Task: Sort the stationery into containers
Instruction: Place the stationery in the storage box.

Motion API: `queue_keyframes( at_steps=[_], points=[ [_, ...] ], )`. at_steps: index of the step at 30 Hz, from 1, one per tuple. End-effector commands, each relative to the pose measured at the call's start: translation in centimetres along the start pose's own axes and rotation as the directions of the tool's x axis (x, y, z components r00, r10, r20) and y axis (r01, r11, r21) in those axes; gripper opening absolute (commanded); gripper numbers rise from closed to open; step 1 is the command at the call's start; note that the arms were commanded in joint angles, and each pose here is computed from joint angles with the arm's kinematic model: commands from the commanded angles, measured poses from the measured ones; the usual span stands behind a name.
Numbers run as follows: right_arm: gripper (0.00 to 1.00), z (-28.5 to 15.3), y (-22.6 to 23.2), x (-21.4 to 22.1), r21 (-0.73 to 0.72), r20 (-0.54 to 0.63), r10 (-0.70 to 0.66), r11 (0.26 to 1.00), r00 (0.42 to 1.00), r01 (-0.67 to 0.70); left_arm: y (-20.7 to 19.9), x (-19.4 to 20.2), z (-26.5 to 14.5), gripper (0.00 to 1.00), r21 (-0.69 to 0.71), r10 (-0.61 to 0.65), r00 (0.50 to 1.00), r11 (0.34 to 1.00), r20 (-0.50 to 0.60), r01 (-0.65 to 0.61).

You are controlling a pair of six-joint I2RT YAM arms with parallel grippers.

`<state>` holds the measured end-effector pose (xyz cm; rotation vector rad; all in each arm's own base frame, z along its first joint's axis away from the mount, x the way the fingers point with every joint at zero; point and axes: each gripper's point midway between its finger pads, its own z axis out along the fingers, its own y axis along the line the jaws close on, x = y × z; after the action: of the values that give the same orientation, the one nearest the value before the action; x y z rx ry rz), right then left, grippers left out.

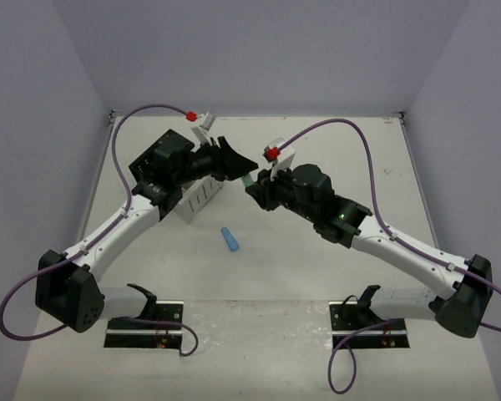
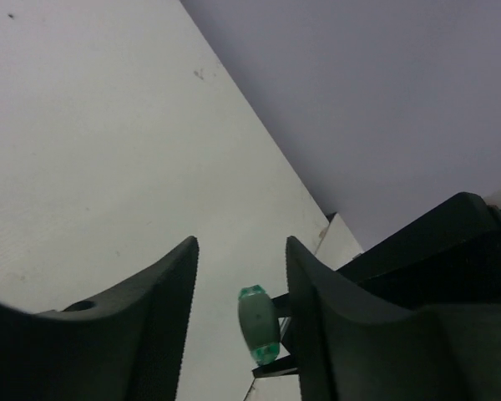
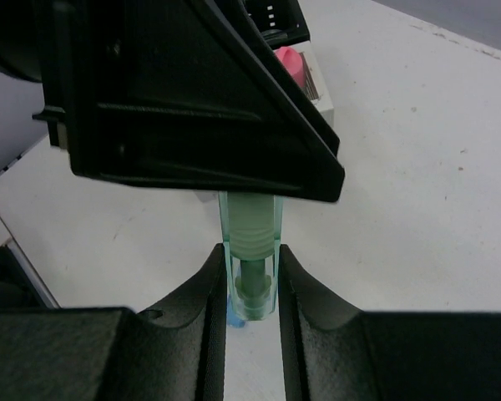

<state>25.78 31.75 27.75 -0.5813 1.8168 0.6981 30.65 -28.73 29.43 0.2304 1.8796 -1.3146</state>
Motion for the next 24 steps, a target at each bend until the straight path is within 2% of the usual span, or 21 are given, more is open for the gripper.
queue_keyframes(
  at_steps=[1,3,4,5,6,8,9,10,11,12,13,15,16,19,21,22,24],
  points=[
    [0.00,0.0,-0.1,-2.2,0.031,0.048,0.011,0.999,0.999,-0.012,-3.0,0.9,1.1,0.38,0.118,0.013,1.000,0.993,-0.022,-0.011],
    [0.00,0.1,-0.4,-2.3,0.051,0.050,0.012,0.999,0.999,-0.014,-3.3,1.2,1.1,0.26,0.128,0.015,0.999,0.992,-0.029,-0.011],
    [0.00,0.2,-0.6,-2.3,0.061,0.052,0.015,0.998,0.999,-0.018,-3.5,1.2,1.1,0.18,0.133,0.016,0.999,0.991,-0.031,-0.012],
    [0.00,0.2,-0.8,-2.5,0.075,0.060,0.019,0.997,0.998,-0.023,-3.5,1.3,1.1,0.06,0.133,0.017,0.999,0.991,-0.035,-0.012],
    [0.00,0.2,-1.0,-2.8,0.084,0.066,0.020,0.996,0.998,-0.025,-3.4,1.4,1.1,0.00,0.129,0.017,0.999,0.992,-0.037,-0.012],
    [0.01,0.2,-0.9,-3.2,0.086,0.069,0.021,0.996,0.997,-0.027,-3.1,1.4,1.1,0.00,0.107,0.021,0.999,0.994,-0.042,-0.016],
    [0.11,0.3,-0.8,-3.3,0.084,0.067,0.023,0.996,0.998,-0.028,-2.8,0.8,1.1,0.00,0.081,0.038,0.999,0.996,-0.026,-0.036],
    [0.29,0.4,-0.8,-3.1,0.081,0.060,0.026,0.996,0.998,-0.030,-2.0,-0.2,1.1,0.00,0.030,0.064,0.998,0.998,0.002,-0.064],
    [0.49,0.4,-0.7,-2.9,0.078,0.054,0.033,0.996,0.998,-0.038,-0.3,-0.8,0.9,0.00,-0.065,0.086,0.996,0.994,0.019,-0.084],
    [0.79,0.3,-0.6,-2.9,0.074,0.057,0.041,0.996,0.998,-0.045,0.2,-1.6,0.5,0.00,-0.107,0.084,0.996,0.991,0.026,-0.081],
    [0.99,0.4,-0.6,-2.1,0.066,0.038,0.045,0.997,0.998,-0.047,2.3,-4.4,-0.4,0.00,-0.259,0.136,0.986,0.960,0.098,-0.106],
    [0.99,0.2,-0.7,-0.5,0.065,-0.004,0.056,0.996,0.998,-0.056,7.9,-8.7,-4.4,0.00,-0.534,0.182,0.961,0.845,0.209,-0.044],
    [0.99,0.2,-0.8,0.5,0.071,-0.033,0.064,0.996,0.997,-0.062,10.9,-11.1,-7.7,0.00,-0.659,0.212,0.936,0.752,0.283,0.029],
    [0.99,0.5,-1.1,2.8,0.079,-0.091,0.066,0.995,0.994,-0.059,14.7,-15.0,-14.5,0.00,-0.803,0.309,0.854,0.565,0.418,0.189],
    [0.99,0.9,-1.1,4.9,0.078,-0.147,0.072,0.995,0.986,-0.061,16.5,-17.1,-19.3,0.00,-0.856,0.423,0.764,0.403,0.487,0.323],
    [0.99,1.1,-1.0,5.6,0.067,-0.167,0.074,0.996,0.983,-0.063,17.4,-17.5,-20.6,0.00,-0.862,0.455,0.738,0.351,0.498,0.366],
    [0.99,1.2,-0.8,6.3,0.054,-0.183,0.078,0.996,0.980,-0.070,18.9,-18.2,-22.3,0.00,-0.852,0.492,0.696,0.310,0.523,0.422]
  ],
)
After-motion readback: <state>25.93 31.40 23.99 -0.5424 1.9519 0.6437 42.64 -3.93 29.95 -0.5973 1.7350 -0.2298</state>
